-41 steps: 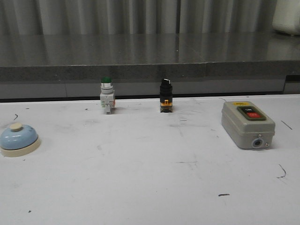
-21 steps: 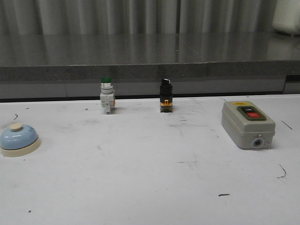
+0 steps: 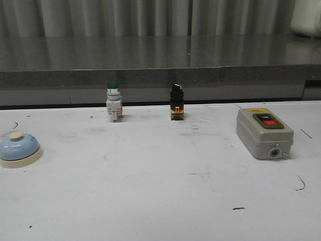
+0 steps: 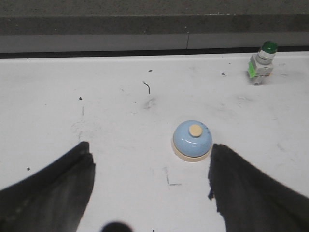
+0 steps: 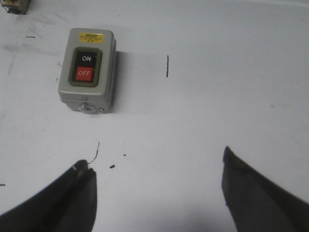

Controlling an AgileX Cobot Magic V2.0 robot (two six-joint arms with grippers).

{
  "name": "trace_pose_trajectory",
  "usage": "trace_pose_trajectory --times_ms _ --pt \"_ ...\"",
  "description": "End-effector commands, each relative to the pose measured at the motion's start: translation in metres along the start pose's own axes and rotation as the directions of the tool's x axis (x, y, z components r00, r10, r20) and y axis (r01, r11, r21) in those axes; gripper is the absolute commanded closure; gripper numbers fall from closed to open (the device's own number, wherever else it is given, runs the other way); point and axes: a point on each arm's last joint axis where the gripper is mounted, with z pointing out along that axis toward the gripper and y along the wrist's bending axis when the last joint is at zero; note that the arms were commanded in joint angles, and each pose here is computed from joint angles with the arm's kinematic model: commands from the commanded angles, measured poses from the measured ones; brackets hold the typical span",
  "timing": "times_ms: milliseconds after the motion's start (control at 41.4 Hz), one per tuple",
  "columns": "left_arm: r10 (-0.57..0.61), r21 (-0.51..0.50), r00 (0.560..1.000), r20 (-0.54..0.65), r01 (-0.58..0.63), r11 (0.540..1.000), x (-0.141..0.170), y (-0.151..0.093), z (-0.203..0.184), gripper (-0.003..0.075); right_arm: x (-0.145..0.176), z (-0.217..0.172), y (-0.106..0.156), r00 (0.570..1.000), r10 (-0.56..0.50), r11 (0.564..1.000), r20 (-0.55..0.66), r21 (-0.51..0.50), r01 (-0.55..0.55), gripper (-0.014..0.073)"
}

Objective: Place and press bell with both arms
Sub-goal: 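Lower the left gripper over the blue bell and close on it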

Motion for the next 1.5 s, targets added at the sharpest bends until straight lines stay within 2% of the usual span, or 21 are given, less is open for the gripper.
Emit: trace_pose_trajectory --times_ms 0,193,338,555,796,1183,1472 --pt "-0.002 0.052 0.993 0.115 -0.004 0.999 -0.018 -0.007 -0.004 0.0174 -0.015 -0.006 -0.001 0.995 -0.013 1.0 0.098 0.005 0.012 0.0015" --pt "0.086 0.136 0.996 0.03 -0.089 0.987 -0.024 -0.024 0.016 0.0173 -0.015 -0.006 -0.001 0.995 -0.013 1.0 0.098 0.005 0.012 0.0015" --pt "0.141 0.164 0.986 -0.089 -0.125 0.978 -0.03 -0.034 0.044 0.0173 -0.015 -0.006 -0.001 0.995 -0.013 1.0 0.098 0.005 0.012 0.0015" --pt "0.159 0.175 0.957 -0.241 -0.118 0.977 -0.04 -0.046 0.097 0.0173 -0.015 -0.006 -0.001 0.995 -0.013 1.0 0.098 0.005 0.012 0.0015" --pt "0.176 0.174 0.908 -0.38 -0.117 0.978 -0.036 -0.056 0.158 0.0174 -0.015 -0.006 -0.001 0.995 -0.013 1.0 0.098 0.005 0.012 0.0015" --pt "0.222 0.171 0.859 -0.462 -0.16 0.972 -0.019 -0.064 0.23 0.0174 -0.015 -0.006 -0.001 0.995 -0.013 1.0 0.098 0.005 0.012 0.0015" --pt "0.223 0.172 0.842 -0.492 -0.158 0.972 -0.004 -0.066 0.256 0.0174 -0.015 -0.006 -0.001 0.995 -0.013 1.0 0.098 0.005 0.012 0.0015"
